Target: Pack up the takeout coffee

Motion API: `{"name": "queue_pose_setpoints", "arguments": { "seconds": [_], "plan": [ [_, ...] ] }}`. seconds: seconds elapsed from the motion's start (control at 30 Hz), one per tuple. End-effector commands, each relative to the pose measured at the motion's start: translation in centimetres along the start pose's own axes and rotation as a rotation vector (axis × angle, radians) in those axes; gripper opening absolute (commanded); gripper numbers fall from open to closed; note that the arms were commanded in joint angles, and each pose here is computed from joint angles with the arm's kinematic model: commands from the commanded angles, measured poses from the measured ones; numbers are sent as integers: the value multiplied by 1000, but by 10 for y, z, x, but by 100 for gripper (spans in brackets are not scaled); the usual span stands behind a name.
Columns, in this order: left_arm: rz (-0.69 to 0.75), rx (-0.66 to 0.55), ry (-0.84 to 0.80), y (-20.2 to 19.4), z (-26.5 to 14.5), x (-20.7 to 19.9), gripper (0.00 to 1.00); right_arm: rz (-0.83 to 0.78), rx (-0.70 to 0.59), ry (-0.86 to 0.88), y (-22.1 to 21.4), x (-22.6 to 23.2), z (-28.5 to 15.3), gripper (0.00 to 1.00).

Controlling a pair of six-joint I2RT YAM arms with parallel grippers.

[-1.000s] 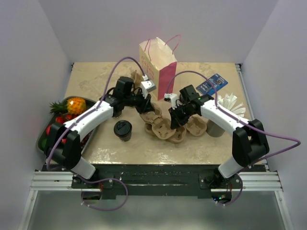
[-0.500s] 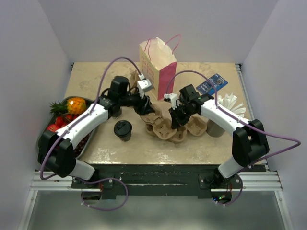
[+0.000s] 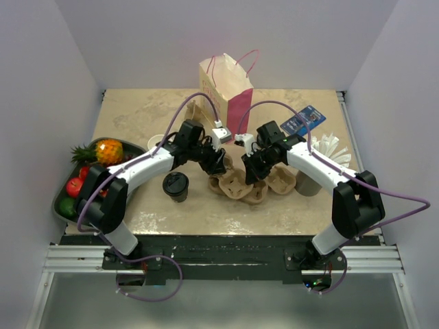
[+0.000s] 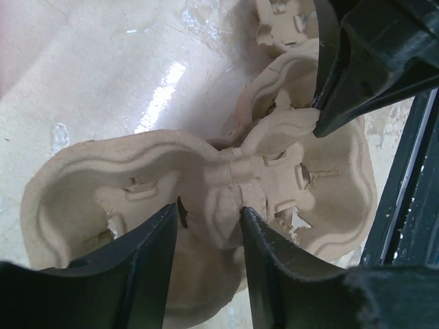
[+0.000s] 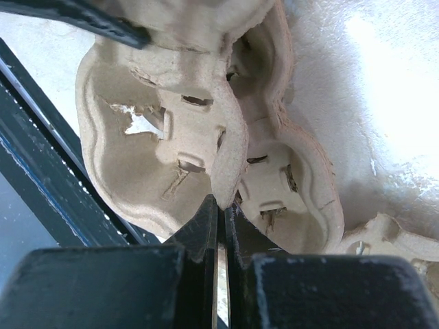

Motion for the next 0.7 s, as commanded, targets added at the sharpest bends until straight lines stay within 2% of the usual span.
{"name": "queue_pose_setpoints", "arguments": {
  "seconds": [0.0, 0.07, 0.17, 0.3, 0.47, 0.57, 0.67],
  "plan": [
    [21, -64, -1, 30, 4, 5, 36, -17, -12, -40, 0, -6, -7, 0],
    [20, -64, -10, 30, 6, 5, 30, -19, -15, -40, 1, -6, -7, 0],
    [36, -71, -19, 35, 4, 4, 0, -19, -15, -43, 2, -7, -7, 0],
    [87, -75, 57, 44, -9, 18, 0, -22, -16, -47, 2, -8, -7, 0],
    [82, -143, 129, 62, -43, 47, 0, -18, -9, -48, -1, -9, -5, 0],
    [105, -206, 114, 78, -61, 47, 0, -18, -4, -46, -1, -9, -4, 0],
    [119, -301, 20, 99, -82, 31, 0, -20, 6, -51, -3, -11, -2, 0]
  ]
}}
Point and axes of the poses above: each gripper's point midway between its finger pads, its own z axis out along the fingers, its own x axis along the line the jaws close on, y = z × x, the point moved 1 cm from there along -z, back along the fingers, and after that the axes turned 8 degrees about z, right-handed, at the moved point
